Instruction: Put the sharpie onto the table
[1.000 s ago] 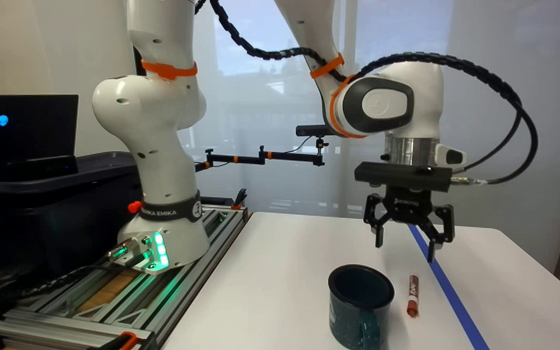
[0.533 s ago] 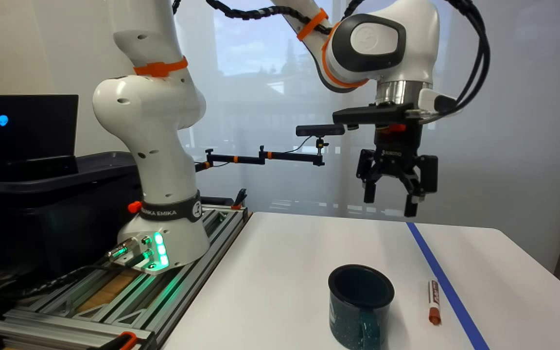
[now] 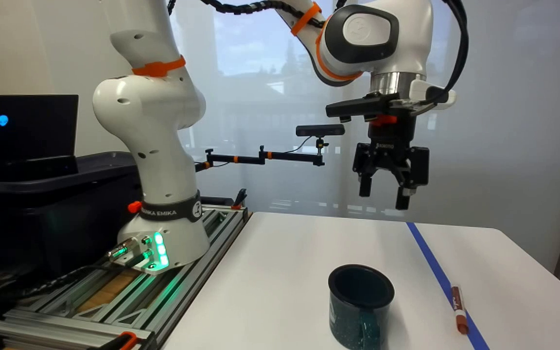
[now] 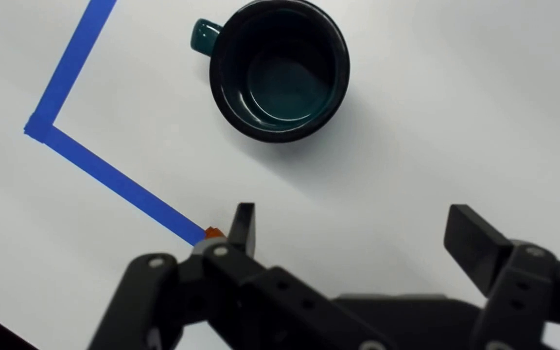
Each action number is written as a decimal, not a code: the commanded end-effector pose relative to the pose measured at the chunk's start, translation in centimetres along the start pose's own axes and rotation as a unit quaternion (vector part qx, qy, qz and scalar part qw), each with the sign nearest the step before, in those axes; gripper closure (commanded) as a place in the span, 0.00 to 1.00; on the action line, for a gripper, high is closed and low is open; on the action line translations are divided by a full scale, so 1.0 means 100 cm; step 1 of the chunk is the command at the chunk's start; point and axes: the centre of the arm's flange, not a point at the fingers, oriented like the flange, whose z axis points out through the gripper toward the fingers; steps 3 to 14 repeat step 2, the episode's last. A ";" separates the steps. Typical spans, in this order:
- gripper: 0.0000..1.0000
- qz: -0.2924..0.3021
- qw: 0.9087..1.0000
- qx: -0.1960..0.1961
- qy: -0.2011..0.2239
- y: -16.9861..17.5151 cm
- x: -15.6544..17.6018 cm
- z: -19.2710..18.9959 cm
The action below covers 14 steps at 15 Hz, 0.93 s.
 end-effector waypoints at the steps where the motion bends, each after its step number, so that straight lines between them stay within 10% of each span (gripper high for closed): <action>1: 0.00 0.000 1.000 0.000 0.000 0.000 0.000 0.000; 14: 0.00 0.001 1.000 0.000 0.000 0.000 0.000 0.000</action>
